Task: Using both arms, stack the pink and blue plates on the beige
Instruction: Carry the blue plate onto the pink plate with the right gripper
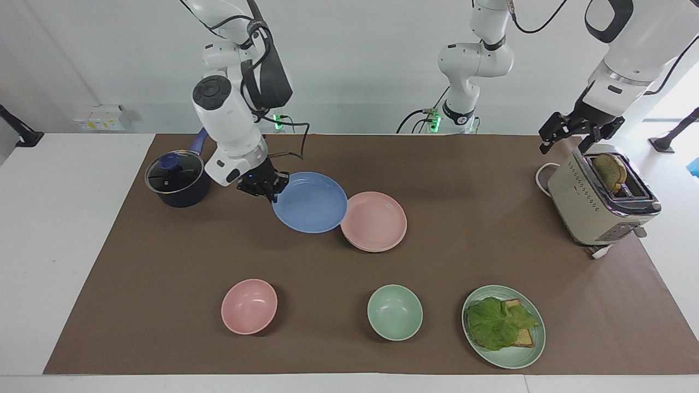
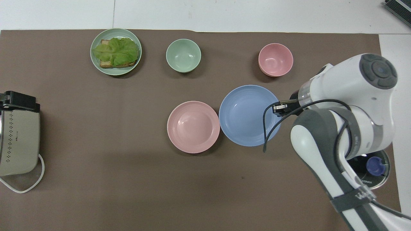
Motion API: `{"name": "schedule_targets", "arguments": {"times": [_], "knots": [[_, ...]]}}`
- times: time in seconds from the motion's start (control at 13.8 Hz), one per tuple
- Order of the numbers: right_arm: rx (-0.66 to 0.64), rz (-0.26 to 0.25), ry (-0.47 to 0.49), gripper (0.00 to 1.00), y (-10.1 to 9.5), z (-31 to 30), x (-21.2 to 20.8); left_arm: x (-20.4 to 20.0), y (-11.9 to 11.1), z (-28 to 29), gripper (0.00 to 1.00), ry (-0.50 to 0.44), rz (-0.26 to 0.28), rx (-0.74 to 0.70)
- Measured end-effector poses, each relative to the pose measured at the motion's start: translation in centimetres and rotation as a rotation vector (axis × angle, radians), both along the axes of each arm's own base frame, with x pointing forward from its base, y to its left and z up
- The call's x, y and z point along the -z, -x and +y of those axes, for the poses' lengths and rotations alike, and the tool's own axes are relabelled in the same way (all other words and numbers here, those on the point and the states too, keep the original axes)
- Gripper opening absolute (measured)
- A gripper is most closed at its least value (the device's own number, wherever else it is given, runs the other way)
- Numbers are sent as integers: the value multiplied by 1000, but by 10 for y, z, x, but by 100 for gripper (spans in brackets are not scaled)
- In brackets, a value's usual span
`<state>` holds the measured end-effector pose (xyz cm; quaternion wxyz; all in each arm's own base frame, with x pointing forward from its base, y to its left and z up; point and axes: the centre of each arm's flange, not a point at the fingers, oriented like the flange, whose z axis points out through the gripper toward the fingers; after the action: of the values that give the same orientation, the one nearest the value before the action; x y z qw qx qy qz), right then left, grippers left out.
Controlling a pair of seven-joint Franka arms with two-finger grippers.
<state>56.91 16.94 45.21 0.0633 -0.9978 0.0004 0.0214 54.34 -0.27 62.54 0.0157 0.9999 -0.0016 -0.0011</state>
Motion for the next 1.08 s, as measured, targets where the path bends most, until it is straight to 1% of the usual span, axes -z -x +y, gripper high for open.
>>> {"name": "schedule_targets", "arguments": {"times": [0.22,0.43,0.65,0.87,1.08], "knots": [[78,2,-18,4,5,56,23,0,0,0,100,0,0,0],[107,15,-41,4,11,94,49,0,0,0,100,0,0,0],[127,18,-46,4,14,116,65,0,0,0,100,0,0,0],[136,9,-49,4,22,142,83,0,0,0,100,0,0,0],[137,25,-38,4,26,142,95,0,0,0,100,0,0,0]]}}
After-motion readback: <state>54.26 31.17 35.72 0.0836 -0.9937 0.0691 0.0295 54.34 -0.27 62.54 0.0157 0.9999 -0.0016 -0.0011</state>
